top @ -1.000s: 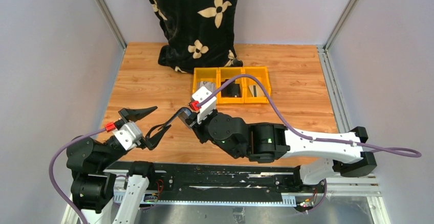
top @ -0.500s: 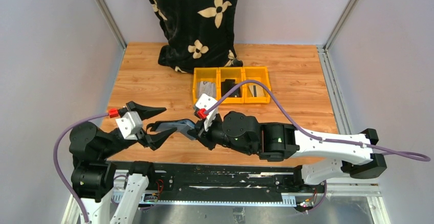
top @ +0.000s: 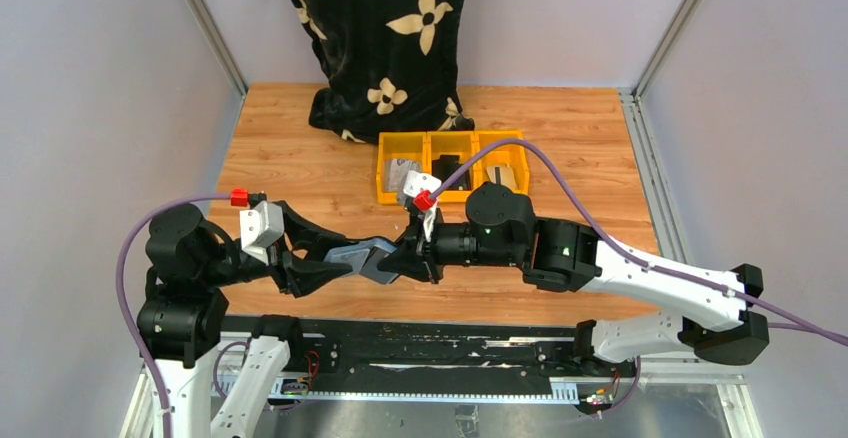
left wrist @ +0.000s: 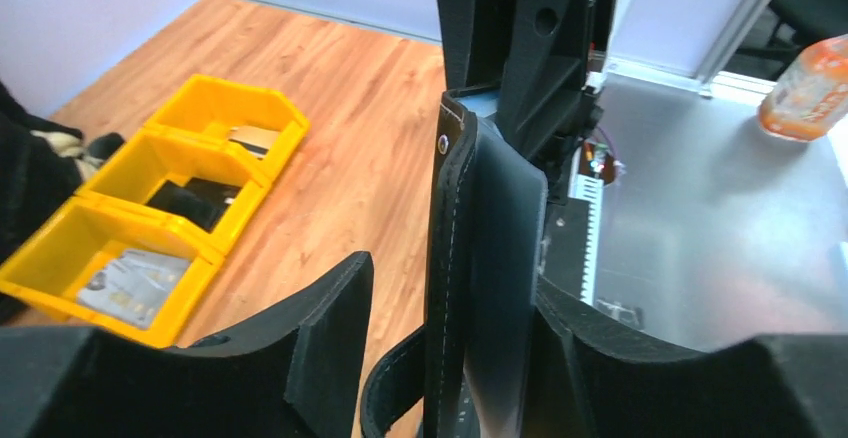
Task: Take the credit cards out of the card holder
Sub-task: Remove the credit card from the card holder.
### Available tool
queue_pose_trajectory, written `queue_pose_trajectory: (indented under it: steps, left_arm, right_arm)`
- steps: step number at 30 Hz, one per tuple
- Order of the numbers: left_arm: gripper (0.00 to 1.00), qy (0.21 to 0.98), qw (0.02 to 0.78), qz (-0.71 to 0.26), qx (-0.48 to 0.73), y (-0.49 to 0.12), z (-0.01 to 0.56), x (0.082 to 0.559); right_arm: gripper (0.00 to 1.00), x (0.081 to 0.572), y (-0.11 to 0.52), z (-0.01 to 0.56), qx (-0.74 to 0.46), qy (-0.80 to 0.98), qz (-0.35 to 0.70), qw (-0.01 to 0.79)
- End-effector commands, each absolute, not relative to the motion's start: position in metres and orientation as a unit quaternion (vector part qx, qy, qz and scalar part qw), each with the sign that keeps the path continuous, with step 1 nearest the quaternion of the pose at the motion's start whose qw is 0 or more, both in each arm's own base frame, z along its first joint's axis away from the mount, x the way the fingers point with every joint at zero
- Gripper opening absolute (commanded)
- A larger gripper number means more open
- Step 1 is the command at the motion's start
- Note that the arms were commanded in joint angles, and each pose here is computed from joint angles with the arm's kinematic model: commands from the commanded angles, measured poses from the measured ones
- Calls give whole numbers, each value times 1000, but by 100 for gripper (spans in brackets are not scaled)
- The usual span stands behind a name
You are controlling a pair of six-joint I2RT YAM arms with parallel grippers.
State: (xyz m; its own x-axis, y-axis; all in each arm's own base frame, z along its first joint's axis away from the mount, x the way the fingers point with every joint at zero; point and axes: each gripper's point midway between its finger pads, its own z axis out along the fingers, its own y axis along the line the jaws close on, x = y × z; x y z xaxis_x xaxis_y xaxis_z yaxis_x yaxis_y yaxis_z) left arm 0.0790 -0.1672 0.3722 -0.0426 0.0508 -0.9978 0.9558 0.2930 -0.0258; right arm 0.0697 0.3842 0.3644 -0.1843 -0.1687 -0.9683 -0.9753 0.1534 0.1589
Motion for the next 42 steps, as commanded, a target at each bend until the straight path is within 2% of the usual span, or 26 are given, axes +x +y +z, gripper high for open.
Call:
queue_pose_trajectory:
  steps: [1, 5, 9, 15, 17, 22, 28, 31, 34, 36, 38, 42]
  left_arm:
    - [53, 593, 518, -451, 420, -171, 378, 68]
    - [42, 598, 513, -457, 413, -171, 383, 69]
    - [38, 600, 514, -455, 411, -171, 385, 70]
    - [27, 604, 510, -458, 407, -171, 378, 70]
    - [27, 606, 505, -463, 404, -171, 375, 69]
    - [35, 614, 496, -471, 394, -171, 372, 67]
    - [33, 610, 491, -490, 382, -174, 384, 67]
    - [26, 608, 484, -506, 374, -175, 388, 66]
    - [12, 612, 475, -514, 370, -176, 386, 66]
    - [5, 614, 462, -524, 366, -176, 384, 64]
    - [5, 621, 447, -536, 357, -177, 382, 63]
    - [13, 623, 421, -557, 351, -178, 379, 57]
  right_arm:
    - [0, 49, 378, 377, -491, 578, 512, 404]
    - [0, 41, 374, 365, -530, 573, 509, 363]
    - [0, 37, 374, 353, -557, 573, 498, 335]
    - [0, 44, 372, 357, -548, 575, 501, 344]
    - [0, 45, 373, 364, -541, 568, 512, 351]
    - [0, 43, 367, 383, -524, 542, 544, 369]
    - [0, 40, 360, 380, -525, 532, 554, 367]
    - [0, 38, 360, 381, -524, 527, 560, 366]
    - [0, 35, 363, 381, -526, 521, 569, 357]
    - [0, 33, 366, 382, -530, 515, 574, 351]
    - [0, 33, 371, 381, -534, 513, 576, 346]
    - [0, 36, 379, 380, -539, 512, 576, 340]
